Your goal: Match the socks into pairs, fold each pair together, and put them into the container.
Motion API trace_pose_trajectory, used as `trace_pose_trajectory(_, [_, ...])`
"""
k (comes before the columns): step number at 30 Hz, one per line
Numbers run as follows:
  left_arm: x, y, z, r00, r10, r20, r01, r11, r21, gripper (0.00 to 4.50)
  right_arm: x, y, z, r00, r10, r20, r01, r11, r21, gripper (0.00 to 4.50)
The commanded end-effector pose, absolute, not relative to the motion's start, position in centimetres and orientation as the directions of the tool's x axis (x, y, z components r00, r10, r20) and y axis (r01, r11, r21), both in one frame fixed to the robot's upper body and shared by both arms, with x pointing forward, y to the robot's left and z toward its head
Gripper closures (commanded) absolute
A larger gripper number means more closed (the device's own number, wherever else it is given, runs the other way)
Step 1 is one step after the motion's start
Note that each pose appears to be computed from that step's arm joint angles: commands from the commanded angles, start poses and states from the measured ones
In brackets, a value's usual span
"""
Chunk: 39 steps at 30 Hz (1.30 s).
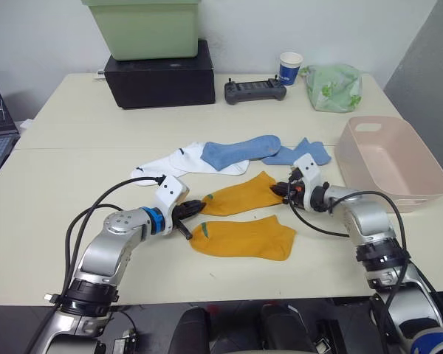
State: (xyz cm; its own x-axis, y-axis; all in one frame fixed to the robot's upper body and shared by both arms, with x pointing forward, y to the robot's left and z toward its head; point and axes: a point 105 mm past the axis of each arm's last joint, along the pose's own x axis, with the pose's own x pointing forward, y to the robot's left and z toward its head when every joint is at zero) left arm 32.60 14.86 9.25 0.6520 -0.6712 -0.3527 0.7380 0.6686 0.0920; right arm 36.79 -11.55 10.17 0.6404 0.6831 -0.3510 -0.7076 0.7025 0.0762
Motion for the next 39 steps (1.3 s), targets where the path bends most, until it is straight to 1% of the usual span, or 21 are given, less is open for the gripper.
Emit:
trace_pose_trajectory(1, [33.2, 14.6, 12.4, 0.657, -0.706, -0.264, 0.749, 0.649, 0.132, 4.5, 35.9, -11.5, 13.9, 0.642, 0.72, -0.262, -0.726, 0.681, 0.094, 4.48])
trace_pose_trajectory(2, [33.2, 14.5, 12.8, 0.65, -0.716, -0.253, 0.756, 0.643, 0.122, 4.5, 35.3, -11.3, 14.4, 0.636, 0.729, -0.252, -0.729, 0.675, 0.113, 4.48])
trace_pose_trajectory(5, [32.8, 14.4, 14.2, 0.619, -0.756, -0.214, 0.779, 0.625, 0.048, 4.5, 32.5, -10.1, 15.8, 0.586, 0.779, -0.223, -0.764, 0.623, 0.171, 4.48])
trace_pose_trajectory(7, [32.1, 14.8, 14.5, 0.59, -0.774, -0.23, 0.8, 0.599, 0.034, 4.5, 30.9, -9.7, 16.3, 0.57, 0.794, -0.211, -0.771, 0.606, 0.195, 4.48])
trace_pose_trajectory(11, [30.2, 15.5, 14.5, 0.514, -0.802, -0.304, 0.838, 0.545, -0.023, 4.5, 28.0, -10.3, 16.2, 0.573, 0.787, -0.228, -0.754, 0.615, 0.23, 4.48])
trace_pose_trajectory(15, [28.9, 15.8, 14.8, 0.484, -0.81, -0.331, 0.849, 0.526, -0.044, 4.5, 25.4, -10.7, 16.1, 0.558, 0.799, -0.224, -0.746, 0.602, 0.287, 4.48])
trace_pose_trajectory(18, [27.7, 16.1, 14.4, 0.452, -0.816, -0.361, 0.854, 0.512, -0.09, 4.5, 23.9, -11.0, 15.2, 0.555, 0.793, -0.252, -0.726, 0.609, 0.318, 4.48])
trace_pose_trajectory(23, [27.0, 15.8, 12.8, 0.44, -0.805, -0.398, 0.853, 0.513, -0.096, 4.5, 23.5, -11.1, 13.9, 0.573, 0.768, -0.285, -0.69, 0.64, 0.338, 4.48])
trace_pose_trajectory(26, [27.2, 15.7, 12.2, 0.453, -0.798, -0.397, 0.848, 0.523, -0.085, 4.5, 23.9, -11.0, 13.1, 0.582, 0.754, -0.304, -0.673, 0.657, 0.341, 4.48])
trace_pose_trajectory(29, [27.2, 15.7, 11.4, 0.447, -0.79, -0.42, 0.851, 0.521, -0.074, 4.5, 24.0, -10.8, 12.3, 0.582, 0.75, -0.314, -0.663, 0.661, 0.351, 4.48])
trace_pose_trajectory(34, [27.2, 15.7, 11.0, 0.454, -0.783, -0.426, 0.848, 0.527, -0.066, 4.5, 23.9, -10.8, 11.1, 0.577, 0.743, -0.338, -0.662, 0.669, 0.339, 4.48])
trace_pose_trajectory(39, [27.0, 15.7, 10.7, 0.453, -0.779, -0.434, 0.845, 0.53, -0.069, 4.5, 24.3, -10.9, 10.7, 0.587, 0.735, -0.339, -0.659, 0.677, 0.327, 4.48])
